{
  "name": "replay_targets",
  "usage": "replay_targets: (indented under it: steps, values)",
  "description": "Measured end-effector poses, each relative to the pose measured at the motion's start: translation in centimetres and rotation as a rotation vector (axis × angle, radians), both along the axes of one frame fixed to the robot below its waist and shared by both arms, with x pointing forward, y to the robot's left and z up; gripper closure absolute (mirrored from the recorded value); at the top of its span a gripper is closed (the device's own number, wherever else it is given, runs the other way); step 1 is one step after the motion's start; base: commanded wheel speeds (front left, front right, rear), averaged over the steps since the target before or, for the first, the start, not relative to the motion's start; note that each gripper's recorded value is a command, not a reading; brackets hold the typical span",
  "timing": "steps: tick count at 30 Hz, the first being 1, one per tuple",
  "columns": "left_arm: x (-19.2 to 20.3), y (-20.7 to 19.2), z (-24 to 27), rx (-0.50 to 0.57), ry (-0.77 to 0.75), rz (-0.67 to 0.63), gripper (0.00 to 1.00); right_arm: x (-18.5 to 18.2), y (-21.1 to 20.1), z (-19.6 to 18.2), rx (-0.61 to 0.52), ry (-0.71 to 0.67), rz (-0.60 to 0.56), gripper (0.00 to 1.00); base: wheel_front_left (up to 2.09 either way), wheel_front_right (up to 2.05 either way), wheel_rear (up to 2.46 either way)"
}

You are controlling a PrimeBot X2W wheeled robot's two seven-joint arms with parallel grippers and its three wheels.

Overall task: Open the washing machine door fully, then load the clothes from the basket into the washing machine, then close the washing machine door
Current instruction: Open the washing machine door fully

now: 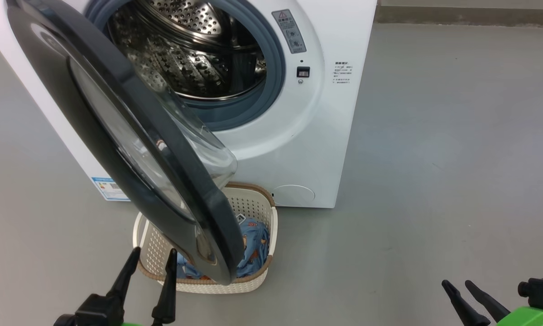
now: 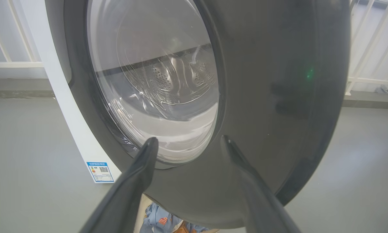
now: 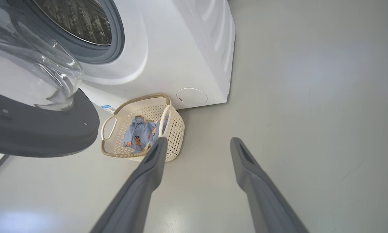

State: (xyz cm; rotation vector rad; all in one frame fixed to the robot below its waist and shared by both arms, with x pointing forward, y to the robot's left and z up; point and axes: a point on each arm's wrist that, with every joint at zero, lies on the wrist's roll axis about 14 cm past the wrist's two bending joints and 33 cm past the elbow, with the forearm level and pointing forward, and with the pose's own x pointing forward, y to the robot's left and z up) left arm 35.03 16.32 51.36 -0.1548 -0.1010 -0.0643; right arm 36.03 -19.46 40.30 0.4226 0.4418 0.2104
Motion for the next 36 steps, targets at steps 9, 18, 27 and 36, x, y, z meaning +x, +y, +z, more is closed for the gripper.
replay_targets:
  steps: [9, 18, 27, 36]
  values:
    - [0.1, 0.2, -0.3, 0.001, 0.009, 0.008, 0.0, 3.0, -1.2, 4.5, -0.144, -0.236, -0.018, 0.0, 0.0, 0.0, 0.0]
    - [0.0, 0.6, -0.1, 0.002, 0.004, 0.02, 0.0, 1.6, -2.5, 6.3, -0.23, -0.348, -0.118, 0.0, 0.0, 0.0, 0.0]
    - [-0.1, 0.8, 0.1, 0.009, -0.002, 0.024, 0.0, 0.5, -3.7, 7.1, -0.266, -0.384, -0.192, 0.0, 0.0, 0.0, 0.0]
    - [-0.1, 0.7, -0.1, 0.009, 0.004, 0.022, 0.0, -0.5, -4.1, 5.9, -0.277, -0.343, -0.206, 0.0, 0.0, 0.0, 0.0]
